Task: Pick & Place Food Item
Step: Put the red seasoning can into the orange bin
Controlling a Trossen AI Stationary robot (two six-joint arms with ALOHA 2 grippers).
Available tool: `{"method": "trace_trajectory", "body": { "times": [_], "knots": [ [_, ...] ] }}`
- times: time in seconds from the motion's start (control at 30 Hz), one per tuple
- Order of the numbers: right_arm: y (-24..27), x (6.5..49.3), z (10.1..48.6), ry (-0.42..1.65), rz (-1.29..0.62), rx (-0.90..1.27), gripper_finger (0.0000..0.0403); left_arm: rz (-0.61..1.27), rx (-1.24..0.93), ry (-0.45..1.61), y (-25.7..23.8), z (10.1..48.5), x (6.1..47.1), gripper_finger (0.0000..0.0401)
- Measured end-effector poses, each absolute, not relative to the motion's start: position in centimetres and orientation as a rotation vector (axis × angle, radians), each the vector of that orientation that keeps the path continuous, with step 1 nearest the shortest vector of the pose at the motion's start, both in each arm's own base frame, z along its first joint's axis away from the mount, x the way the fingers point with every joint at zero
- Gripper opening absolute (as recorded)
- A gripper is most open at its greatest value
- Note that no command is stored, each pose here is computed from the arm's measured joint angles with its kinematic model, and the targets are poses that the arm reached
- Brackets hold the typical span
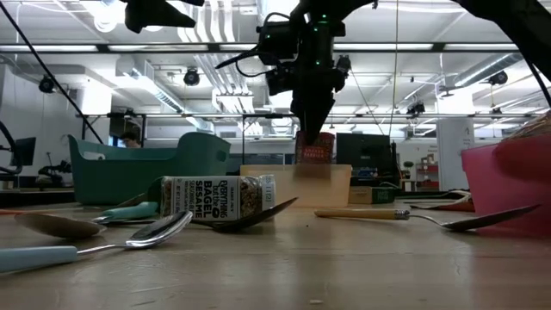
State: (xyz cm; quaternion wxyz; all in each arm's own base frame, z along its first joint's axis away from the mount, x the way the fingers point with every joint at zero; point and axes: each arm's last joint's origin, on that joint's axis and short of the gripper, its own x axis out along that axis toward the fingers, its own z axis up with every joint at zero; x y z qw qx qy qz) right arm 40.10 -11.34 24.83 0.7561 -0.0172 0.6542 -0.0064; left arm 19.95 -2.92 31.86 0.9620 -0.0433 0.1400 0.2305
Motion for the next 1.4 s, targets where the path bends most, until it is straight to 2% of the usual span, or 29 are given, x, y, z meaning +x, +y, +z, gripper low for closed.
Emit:
{"method": "trace_trajectory", "body": {
  "times": [0.63, 1.23, 1.3, 1.4],
  "knots": [
    [-11.9, 39.2, 21.7, 1.478, -0.006, 0.006, 0.0211, 0.467, -0.088, 0.283, -2.9, 31.9, 19.9, 0.0285],
    [-11.9, 39.2, 21.2, 1.471, -0.051, 0.056, 0.0212, 0.467, -0.089, 0.283, -2.9, 31.9, 19.9, 0.0285],
    [-11.8, 39.2, 21.2, 1.472, -0.064, 0.072, 0.0231, 0.467, -0.089, 0.283, -2.9, 31.9, 19.9, 0.0285],
    [-11.8, 39.3, 21.2, 1.471, -0.075, 0.085, 0.0284, 0.467, -0.089, 0.283, -2.9, 31.9, 19.9, 0.0285]
  ]
}}
